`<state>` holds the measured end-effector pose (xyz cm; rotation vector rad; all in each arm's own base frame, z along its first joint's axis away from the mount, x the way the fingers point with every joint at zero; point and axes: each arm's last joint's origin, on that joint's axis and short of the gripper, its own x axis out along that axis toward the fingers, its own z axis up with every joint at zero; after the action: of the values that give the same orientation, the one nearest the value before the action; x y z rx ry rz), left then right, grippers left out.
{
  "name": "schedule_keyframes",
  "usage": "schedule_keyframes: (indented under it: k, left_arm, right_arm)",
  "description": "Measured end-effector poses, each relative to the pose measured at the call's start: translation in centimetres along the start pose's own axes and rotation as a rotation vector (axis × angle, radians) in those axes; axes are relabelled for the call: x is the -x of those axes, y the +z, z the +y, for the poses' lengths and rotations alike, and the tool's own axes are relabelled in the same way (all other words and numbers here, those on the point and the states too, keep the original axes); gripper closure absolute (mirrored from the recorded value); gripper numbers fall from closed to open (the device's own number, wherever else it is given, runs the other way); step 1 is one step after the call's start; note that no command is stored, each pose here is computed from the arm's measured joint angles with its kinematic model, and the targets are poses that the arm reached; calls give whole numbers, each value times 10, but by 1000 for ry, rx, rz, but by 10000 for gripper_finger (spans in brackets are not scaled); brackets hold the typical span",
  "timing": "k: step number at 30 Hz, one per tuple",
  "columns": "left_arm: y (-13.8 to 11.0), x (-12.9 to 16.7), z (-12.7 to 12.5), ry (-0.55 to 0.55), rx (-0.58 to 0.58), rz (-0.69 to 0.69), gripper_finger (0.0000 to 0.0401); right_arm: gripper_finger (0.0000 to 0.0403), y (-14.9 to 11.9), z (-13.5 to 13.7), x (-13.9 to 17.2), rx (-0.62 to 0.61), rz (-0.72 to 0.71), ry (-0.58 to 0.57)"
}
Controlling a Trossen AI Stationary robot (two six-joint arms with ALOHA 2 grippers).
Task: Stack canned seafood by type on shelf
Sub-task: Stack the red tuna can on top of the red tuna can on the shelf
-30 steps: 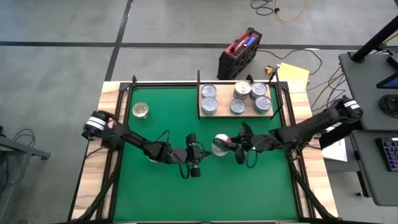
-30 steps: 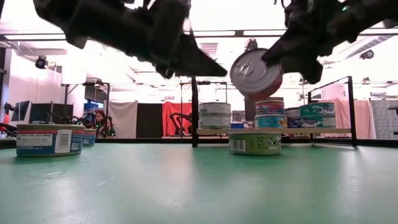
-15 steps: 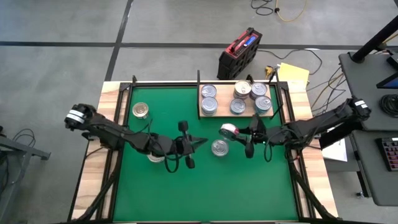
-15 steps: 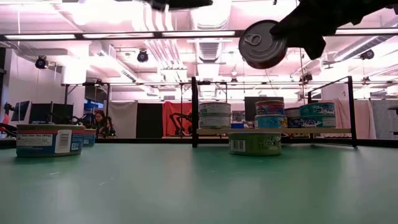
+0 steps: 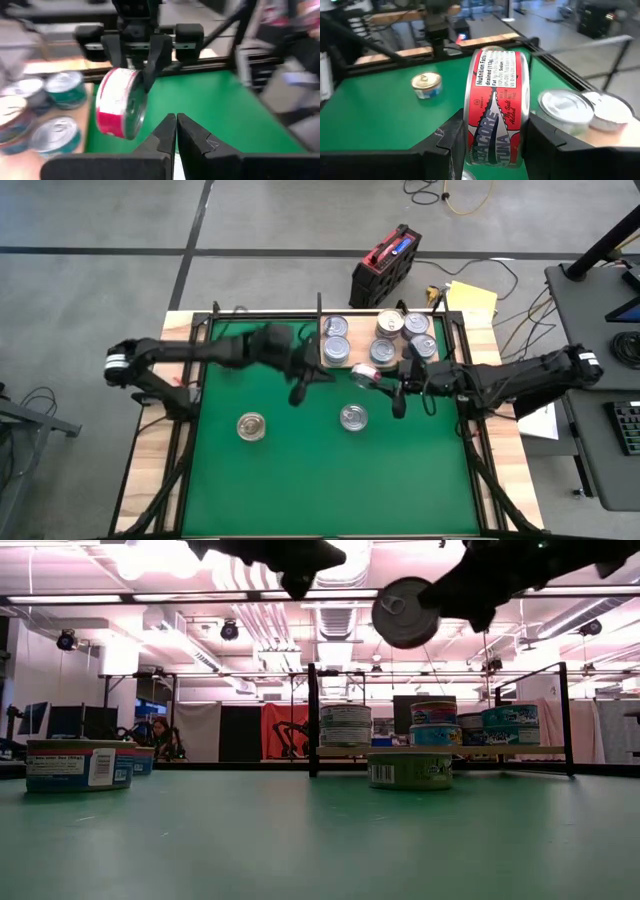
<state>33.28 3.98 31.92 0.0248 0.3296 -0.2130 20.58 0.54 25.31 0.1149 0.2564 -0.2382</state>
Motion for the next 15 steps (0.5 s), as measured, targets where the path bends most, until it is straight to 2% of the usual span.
schedule_keyframes:
  k: [2, 5, 10, 15]
  left_arm:
    - [3, 6, 22, -68, 36, 14, 401]
    - [5, 7, 44, -99, 46, 30, 397]
    - [5, -3, 47, -148, -62, 26, 363]
    - [8, -4, 47, -133, -118, 17, 292]
  right_arm:
    - [266, 2, -5, -3, 33, -9, 39]
    - [266, 2, -11, -7, 90, -10, 55]
    - [266, -1, -14, -11, 141, 2, 29]
    - [266, 0, -12, -12, 160, -17, 45]
